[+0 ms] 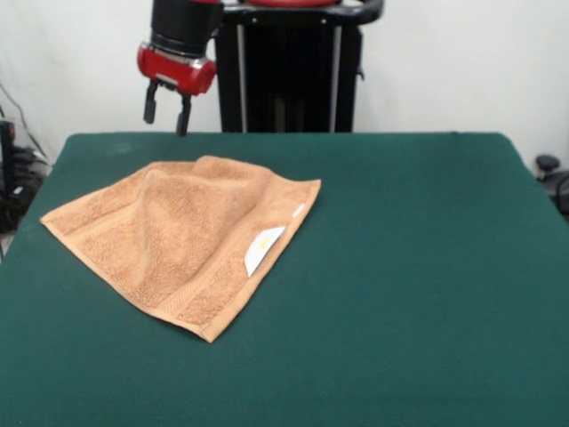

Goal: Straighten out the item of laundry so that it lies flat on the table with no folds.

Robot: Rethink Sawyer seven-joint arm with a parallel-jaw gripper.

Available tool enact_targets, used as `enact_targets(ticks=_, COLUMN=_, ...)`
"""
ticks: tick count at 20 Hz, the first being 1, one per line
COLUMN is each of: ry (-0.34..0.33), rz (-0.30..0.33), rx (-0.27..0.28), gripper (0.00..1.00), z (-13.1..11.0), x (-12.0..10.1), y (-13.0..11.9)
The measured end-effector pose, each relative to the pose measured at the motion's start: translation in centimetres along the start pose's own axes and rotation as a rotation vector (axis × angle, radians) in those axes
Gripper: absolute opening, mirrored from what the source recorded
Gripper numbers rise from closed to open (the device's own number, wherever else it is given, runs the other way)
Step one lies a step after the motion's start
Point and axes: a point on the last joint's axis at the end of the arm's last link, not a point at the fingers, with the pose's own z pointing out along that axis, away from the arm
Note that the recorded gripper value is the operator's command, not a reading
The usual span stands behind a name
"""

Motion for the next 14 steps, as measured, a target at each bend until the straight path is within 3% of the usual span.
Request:
enact_targets(ticks=9, ry=-0.003, rz=-0.020, rx=-0.005, gripper=1.00, z=-0.2, x=0.0, y=0.8)
enact_targets(ticks=10, ry=-0.005, rz=-0.032, rx=-0.008, gripper=0.00, z=-0.2, x=0.1, y=1.3)
enact_targets(ticks=14, ry=-0.007, rz=-0.041, rx=-0.010, gripper=0.00, z=-0.3, x=0.1, y=1.7)
